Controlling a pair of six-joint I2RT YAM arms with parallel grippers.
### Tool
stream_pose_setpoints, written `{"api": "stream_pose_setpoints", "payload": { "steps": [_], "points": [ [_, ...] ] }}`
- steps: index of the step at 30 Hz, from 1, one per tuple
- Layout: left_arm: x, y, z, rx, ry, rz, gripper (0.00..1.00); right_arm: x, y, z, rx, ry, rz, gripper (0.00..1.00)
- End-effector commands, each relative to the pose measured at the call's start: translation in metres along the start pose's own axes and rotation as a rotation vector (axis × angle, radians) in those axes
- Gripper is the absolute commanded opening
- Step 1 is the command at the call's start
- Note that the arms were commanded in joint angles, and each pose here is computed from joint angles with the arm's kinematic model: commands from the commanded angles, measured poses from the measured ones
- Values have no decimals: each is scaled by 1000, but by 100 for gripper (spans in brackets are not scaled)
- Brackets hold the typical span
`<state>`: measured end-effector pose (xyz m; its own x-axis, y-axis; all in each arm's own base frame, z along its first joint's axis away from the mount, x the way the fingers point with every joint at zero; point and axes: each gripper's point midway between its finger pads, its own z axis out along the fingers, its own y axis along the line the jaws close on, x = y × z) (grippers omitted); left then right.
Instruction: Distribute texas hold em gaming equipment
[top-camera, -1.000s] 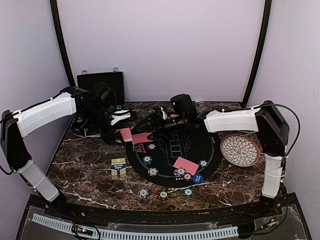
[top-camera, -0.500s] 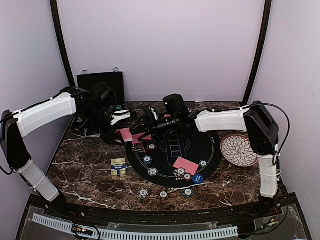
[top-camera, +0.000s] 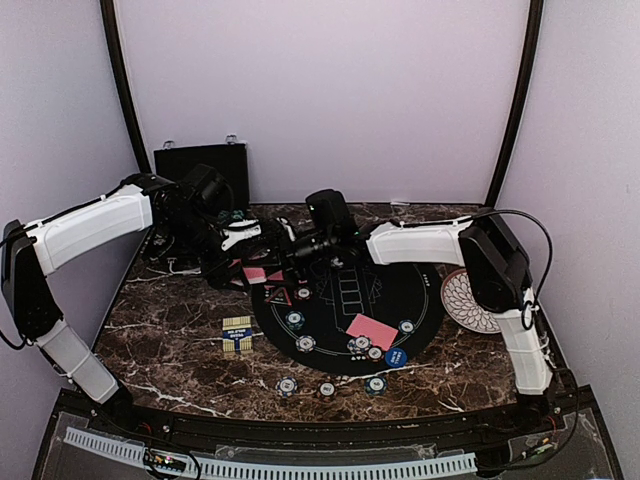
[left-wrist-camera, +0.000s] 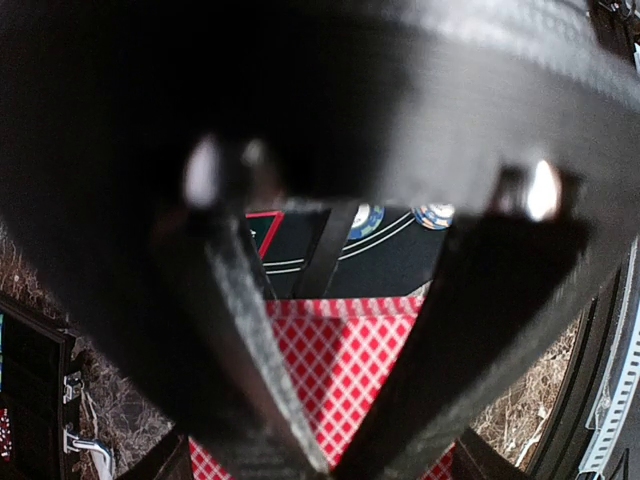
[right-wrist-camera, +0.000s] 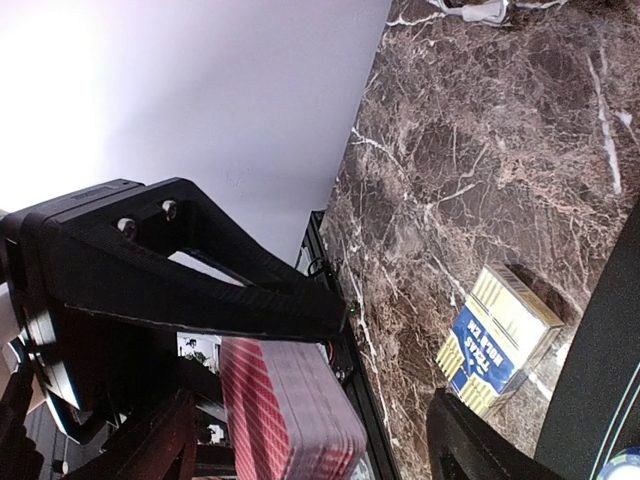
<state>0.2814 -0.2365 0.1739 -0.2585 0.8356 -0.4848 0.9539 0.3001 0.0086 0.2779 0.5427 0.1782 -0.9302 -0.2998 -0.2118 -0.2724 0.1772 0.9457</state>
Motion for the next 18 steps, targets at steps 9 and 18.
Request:
{"api": "stream_pose_setpoints", "payload": {
  "steps": [9, 18],
  "points": [
    [-13, 1, -18, -26, -58, 36, 0, -2, -25, -2, 34, 21, 61, 72],
    [-13, 2, -19, -36, -59, 41, 0, -5, -32, -31, 79, -19, 57, 66]
  ]
}}
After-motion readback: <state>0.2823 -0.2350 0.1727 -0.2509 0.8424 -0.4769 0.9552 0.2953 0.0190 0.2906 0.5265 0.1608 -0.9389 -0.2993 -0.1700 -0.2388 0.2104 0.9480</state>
